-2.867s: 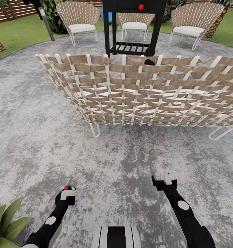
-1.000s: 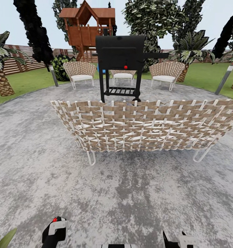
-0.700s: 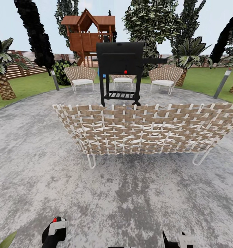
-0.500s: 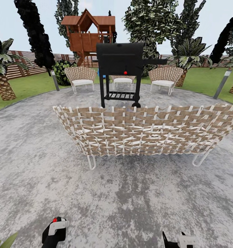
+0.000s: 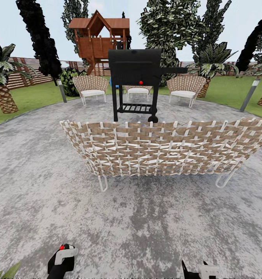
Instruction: Pick up the pesticide atomizer in the garden and spray insectifuge to fully cover both potted plants in the garden.
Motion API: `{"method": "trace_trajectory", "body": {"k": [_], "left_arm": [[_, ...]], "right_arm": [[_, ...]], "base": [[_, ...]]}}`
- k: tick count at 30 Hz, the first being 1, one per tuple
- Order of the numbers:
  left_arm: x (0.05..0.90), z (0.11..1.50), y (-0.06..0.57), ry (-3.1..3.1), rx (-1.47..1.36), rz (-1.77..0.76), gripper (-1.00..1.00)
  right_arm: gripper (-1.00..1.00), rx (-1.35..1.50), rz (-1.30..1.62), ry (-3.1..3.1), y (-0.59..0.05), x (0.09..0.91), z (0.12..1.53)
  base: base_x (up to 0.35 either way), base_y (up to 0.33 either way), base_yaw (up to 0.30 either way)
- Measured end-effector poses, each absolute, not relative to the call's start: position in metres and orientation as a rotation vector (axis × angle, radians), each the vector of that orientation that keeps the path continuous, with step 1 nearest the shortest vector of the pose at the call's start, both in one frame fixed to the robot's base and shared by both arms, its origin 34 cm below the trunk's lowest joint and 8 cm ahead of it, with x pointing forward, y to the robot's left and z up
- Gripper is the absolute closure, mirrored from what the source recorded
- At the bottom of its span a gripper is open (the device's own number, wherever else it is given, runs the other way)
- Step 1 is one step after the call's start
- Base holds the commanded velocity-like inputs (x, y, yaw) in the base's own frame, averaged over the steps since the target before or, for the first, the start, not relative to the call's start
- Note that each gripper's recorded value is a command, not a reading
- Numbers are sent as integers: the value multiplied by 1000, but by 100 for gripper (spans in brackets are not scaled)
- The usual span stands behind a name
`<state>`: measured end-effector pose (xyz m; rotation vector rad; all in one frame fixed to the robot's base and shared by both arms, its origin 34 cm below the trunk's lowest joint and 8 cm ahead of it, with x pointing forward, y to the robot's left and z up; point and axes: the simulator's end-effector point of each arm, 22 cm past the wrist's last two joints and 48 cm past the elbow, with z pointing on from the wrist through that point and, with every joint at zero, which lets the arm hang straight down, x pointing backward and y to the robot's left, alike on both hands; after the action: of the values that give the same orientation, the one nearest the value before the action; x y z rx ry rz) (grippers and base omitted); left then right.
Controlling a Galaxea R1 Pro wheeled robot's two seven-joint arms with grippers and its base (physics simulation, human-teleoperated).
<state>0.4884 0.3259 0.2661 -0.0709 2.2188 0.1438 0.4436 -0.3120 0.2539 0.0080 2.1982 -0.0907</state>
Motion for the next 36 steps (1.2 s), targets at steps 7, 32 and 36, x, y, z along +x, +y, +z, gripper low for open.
{"method": "trace_trajectory", "body": {"k": [7,32,36], "left_arm": [[488,266,326,2219,-69,144,100],[488,265,323,2221,-59,139,100],[488,265,323,2221,-59,139,100]], "right_arm": [[-100,8,-91,2199,-312,444,254],[-100,8,-88,2200,-310,443,253],[-100,8,-88,2200,-311,443,253]], "base": [[-215,-153,0],[-253,-152,192],[-310,-86,278]]}}
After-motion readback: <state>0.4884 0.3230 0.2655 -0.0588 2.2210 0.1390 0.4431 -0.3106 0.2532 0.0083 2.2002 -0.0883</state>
